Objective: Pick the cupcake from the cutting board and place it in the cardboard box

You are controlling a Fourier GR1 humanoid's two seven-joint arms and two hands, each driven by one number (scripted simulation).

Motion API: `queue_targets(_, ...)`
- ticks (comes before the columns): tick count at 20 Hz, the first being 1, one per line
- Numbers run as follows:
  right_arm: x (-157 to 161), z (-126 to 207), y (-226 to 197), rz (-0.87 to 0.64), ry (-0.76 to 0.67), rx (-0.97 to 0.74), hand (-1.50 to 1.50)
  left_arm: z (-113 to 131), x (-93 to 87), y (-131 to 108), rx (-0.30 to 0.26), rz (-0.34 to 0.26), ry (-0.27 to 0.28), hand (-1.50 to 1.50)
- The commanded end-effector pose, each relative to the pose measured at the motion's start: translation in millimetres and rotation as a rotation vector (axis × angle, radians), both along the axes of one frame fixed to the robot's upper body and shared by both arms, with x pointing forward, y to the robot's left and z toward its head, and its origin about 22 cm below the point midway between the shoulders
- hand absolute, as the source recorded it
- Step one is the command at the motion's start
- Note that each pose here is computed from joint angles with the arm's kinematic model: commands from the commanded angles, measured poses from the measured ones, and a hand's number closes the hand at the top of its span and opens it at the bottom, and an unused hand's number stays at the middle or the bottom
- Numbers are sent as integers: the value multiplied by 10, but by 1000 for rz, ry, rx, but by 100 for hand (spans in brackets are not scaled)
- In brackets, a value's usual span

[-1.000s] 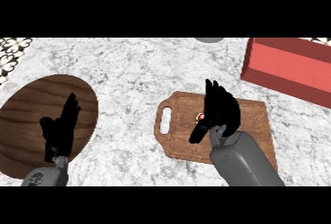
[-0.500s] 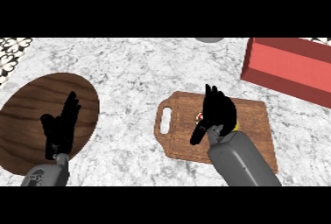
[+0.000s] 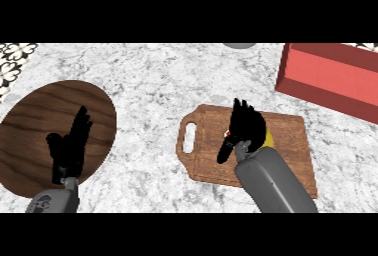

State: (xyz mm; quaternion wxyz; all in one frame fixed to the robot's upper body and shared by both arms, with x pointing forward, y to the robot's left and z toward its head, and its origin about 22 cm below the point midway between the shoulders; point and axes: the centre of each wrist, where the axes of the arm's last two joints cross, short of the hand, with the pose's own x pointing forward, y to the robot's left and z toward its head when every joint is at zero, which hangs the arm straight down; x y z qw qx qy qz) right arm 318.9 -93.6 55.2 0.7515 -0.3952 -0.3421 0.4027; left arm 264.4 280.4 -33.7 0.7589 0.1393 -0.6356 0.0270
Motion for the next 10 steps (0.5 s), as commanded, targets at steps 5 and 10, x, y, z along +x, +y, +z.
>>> queue_targets(5, 81, -367, -63, -40, 13, -22, 150, 97, 100, 79, -2, 13, 5, 0)
queue_targets(10, 173, 65, 15, 47, -125, -61, 150, 44, -117, -49, 4, -13, -1, 0)
